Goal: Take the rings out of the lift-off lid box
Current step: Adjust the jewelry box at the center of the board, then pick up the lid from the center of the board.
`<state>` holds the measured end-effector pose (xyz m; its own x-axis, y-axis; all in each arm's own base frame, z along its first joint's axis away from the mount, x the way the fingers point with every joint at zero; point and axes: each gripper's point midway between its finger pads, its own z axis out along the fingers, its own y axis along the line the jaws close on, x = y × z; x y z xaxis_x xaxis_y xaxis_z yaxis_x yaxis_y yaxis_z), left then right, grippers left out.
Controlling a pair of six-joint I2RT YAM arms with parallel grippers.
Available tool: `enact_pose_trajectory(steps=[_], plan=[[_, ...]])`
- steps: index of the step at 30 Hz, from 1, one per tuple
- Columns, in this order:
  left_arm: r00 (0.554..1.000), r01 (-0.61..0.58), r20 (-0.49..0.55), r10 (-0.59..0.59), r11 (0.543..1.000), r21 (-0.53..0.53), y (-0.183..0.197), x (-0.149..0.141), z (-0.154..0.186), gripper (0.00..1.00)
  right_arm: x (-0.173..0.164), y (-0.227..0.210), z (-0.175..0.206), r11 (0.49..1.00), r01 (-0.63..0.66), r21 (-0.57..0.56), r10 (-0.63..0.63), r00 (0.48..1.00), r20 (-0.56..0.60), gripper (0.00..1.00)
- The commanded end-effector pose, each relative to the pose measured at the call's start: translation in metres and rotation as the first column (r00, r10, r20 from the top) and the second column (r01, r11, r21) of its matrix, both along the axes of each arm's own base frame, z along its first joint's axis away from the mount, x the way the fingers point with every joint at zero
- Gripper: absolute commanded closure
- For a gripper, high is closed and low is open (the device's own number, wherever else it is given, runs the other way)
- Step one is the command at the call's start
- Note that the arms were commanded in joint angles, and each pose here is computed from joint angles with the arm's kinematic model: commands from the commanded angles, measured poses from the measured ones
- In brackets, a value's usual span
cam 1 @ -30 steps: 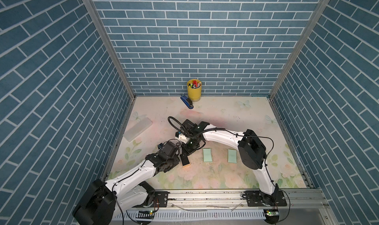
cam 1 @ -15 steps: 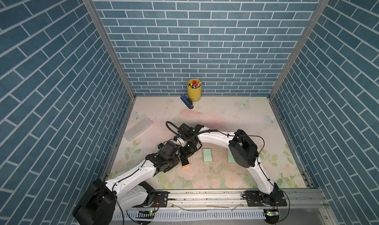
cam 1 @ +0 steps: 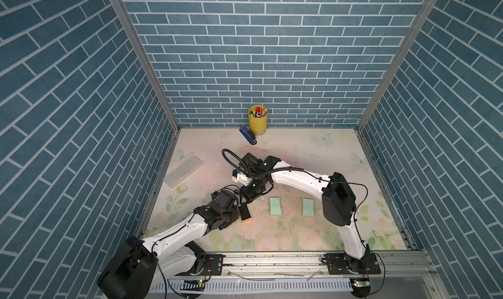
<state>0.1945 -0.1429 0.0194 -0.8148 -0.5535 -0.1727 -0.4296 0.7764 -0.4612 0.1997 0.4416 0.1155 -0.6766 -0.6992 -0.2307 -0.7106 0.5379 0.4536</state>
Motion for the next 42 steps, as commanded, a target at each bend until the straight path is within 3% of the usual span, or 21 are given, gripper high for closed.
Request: enact_pose_trajectory(steps=[1, 8, 21, 25, 35, 42], plan=[[1.0, 0.007, -0.004, -0.007, 1.0, -0.027, -0.006, 0.0, -0.005, 0.78, 0.036, -0.03, -0.006, 0.99, 0.117, -0.084, -0.115, 0.993, 0.028, 0.5], [1.0, 0.007, 0.006, -0.007, 0.999, -0.046, -0.013, 0.004, -0.006, 0.78, 0.082, -0.058, -0.033, 0.946, 0.249, -0.209, -0.233, 0.968, 0.097, 0.34], [0.999, 0.028, 0.017, -0.028, 0.999, 0.016, -0.002, -0.002, -0.003, 0.76, 0.083, -0.041, -0.065, 0.923, 0.267, -0.277, -0.257, 0.964, 0.075, 0.3], [0.999, 0.042, 0.018, -0.042, 0.999, 0.015, -0.001, -0.005, -0.003, 0.75, 0.081, -0.036, -0.073, 0.919, 0.26, -0.297, -0.248, 0.966, 0.077, 0.22], [0.998, 0.052, 0.023, -0.052, 0.999, 0.006, -0.001, -0.007, -0.005, 0.75, 0.083, -0.038, -0.088, 0.892, 0.261, -0.37, -0.226, 0.965, 0.135, 0.23], [0.998, 0.059, 0.019, -0.058, 0.998, -0.012, -0.004, -0.01, -0.007, 0.77, 0.08, -0.033, -0.096, 0.891, 0.252, -0.379, -0.218, 0.967, 0.131, 0.4]])
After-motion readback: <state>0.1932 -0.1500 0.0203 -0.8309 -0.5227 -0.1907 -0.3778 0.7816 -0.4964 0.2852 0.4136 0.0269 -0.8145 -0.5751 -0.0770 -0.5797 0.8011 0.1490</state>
